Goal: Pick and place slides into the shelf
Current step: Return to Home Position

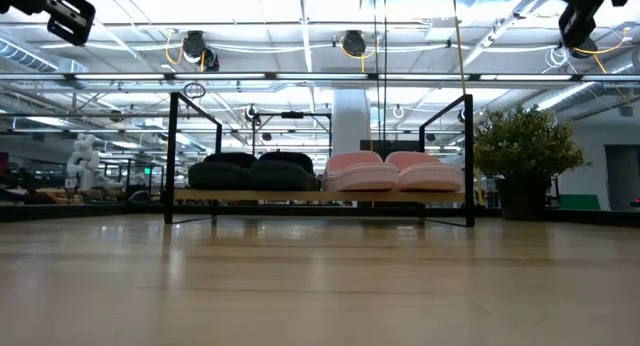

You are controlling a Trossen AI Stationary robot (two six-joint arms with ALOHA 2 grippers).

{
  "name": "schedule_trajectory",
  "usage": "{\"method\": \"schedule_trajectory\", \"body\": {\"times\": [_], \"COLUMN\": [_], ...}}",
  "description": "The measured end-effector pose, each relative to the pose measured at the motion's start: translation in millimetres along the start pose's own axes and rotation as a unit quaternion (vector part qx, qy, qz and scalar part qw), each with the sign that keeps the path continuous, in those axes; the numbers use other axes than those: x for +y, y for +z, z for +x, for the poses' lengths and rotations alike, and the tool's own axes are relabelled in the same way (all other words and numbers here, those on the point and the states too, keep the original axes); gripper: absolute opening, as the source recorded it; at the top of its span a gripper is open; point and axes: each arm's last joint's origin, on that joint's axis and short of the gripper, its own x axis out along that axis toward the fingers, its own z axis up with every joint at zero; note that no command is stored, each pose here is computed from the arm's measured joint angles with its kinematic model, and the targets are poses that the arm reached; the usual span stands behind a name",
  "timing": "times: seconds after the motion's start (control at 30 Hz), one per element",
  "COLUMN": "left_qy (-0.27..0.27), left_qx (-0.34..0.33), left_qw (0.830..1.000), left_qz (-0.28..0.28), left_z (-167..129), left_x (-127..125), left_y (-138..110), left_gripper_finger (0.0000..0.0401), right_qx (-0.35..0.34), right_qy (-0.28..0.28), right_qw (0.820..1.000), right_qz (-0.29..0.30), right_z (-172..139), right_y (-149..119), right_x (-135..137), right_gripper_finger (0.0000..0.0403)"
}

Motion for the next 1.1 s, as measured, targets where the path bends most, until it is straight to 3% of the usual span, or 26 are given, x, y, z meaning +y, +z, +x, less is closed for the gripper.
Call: {"method": "schedule_trajectory", "body": {"times": [0.23,0.43,0.57,0.73,0.97,1.1], "left_qy": [0.010,-0.003,-0.008,0.003,0.004,0.007], "left_qx": [0.022,0.025,0.025,0.026,0.020,0.020], "left_qw": [1.000,1.000,1.000,1.000,1.000,1.000], "left_qz": [-0.008,-0.004,0.000,0.001,-0.007,-0.008], "left_z": [-6,-7,-7,-7,-6,-6], "left_x": [0,-1,-2,-1,-1,-1], "left_y": [-2,-3,-3,-3,-2,-2], "left_gripper_finger": [0.0051,0.0051,0.0051,0.0051,0.0051,0.0051], "right_qx": [-0.018,-0.055,-0.064,-0.060,-0.059,-0.027], "right_qy": [0.009,0.093,0.150,0.143,0.136,0.103], "right_qw": [0.999,0.992,0.978,0.980,0.986,0.991], "right_qz": [0.027,0.072,0.131,0.127,0.076,0.077], "right_z": [5,4,1,2,2,3], "right_y": [-37,-73,-73,-74,-75,-83], "right_x": [-5,-13,-13,-14,-14,-16], "right_gripper_finger": [0.0009,0.0009,0.0009,0.0009,0.0009,0.0009]}}
